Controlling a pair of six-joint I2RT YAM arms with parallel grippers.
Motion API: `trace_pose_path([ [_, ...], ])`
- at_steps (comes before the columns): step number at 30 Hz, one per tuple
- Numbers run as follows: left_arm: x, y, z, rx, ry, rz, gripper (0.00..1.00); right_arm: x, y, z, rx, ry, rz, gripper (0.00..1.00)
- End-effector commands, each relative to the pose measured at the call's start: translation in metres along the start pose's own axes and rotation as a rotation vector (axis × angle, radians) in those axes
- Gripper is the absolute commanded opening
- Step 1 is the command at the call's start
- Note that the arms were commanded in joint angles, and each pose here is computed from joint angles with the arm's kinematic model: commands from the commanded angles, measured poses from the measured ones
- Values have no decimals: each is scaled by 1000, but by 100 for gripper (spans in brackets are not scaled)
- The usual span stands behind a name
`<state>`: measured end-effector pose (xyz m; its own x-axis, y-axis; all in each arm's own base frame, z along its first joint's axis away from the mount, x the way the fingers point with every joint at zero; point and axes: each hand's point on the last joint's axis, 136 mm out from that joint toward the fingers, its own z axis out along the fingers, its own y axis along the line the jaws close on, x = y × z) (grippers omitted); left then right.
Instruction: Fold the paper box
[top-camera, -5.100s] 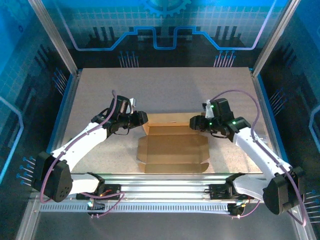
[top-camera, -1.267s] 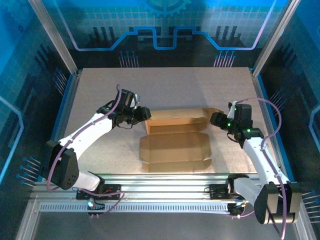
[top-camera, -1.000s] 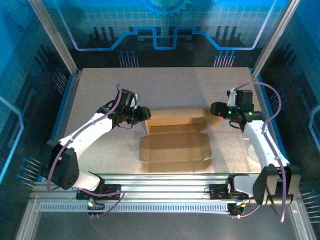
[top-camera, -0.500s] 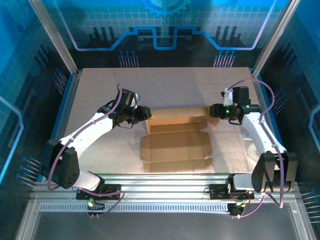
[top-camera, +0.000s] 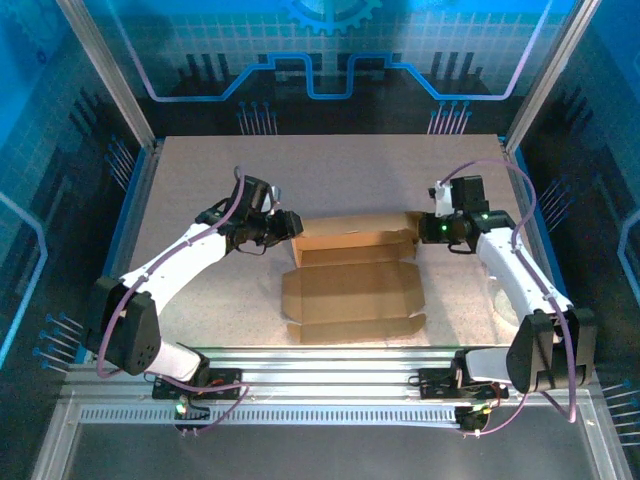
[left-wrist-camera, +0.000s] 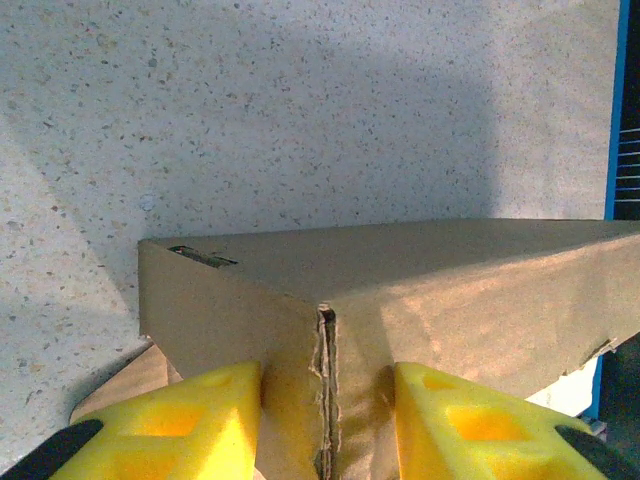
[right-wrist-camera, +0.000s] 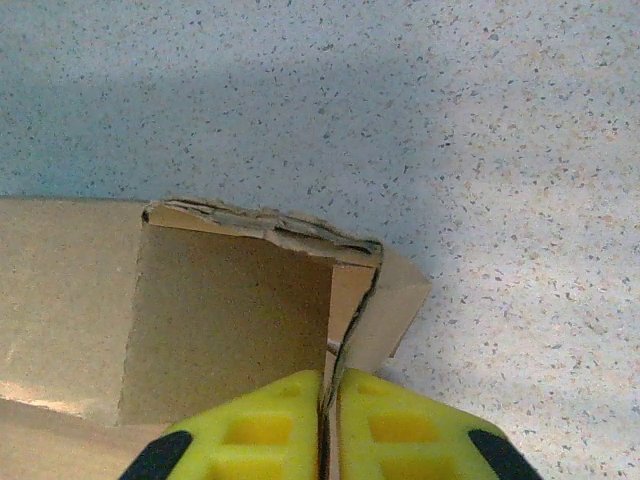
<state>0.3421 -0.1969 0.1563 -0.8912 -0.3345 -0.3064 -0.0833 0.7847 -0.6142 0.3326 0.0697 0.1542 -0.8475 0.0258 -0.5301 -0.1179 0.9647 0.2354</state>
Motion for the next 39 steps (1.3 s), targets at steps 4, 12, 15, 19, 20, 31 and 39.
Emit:
trace_pose_path([
  [4,21,34,9,-147,98,-55,39,13,27,-11,-36,40,-92,10],
  [12,8,24,11,-137,94,-47,39,12,48,-25,-95,47,-160,10],
  [15,6,21,11,-125,91,-49,39,12,59,-26,-138,72,-182,10],
  [19,4,20,9,-127,84,-44,39,14,66,-20,-128,139,-235,11],
  [20,4,21,8,-132,82,-40,39,14,69,-19,-128,150,-245,10],
  [31,1,22,3,-155,68,-22,40,2,89,-22,-209,154,-238,9],
  [39,-2,18,-3,-151,57,-11,44,9,86,-16,-199,184,-236,9],
])
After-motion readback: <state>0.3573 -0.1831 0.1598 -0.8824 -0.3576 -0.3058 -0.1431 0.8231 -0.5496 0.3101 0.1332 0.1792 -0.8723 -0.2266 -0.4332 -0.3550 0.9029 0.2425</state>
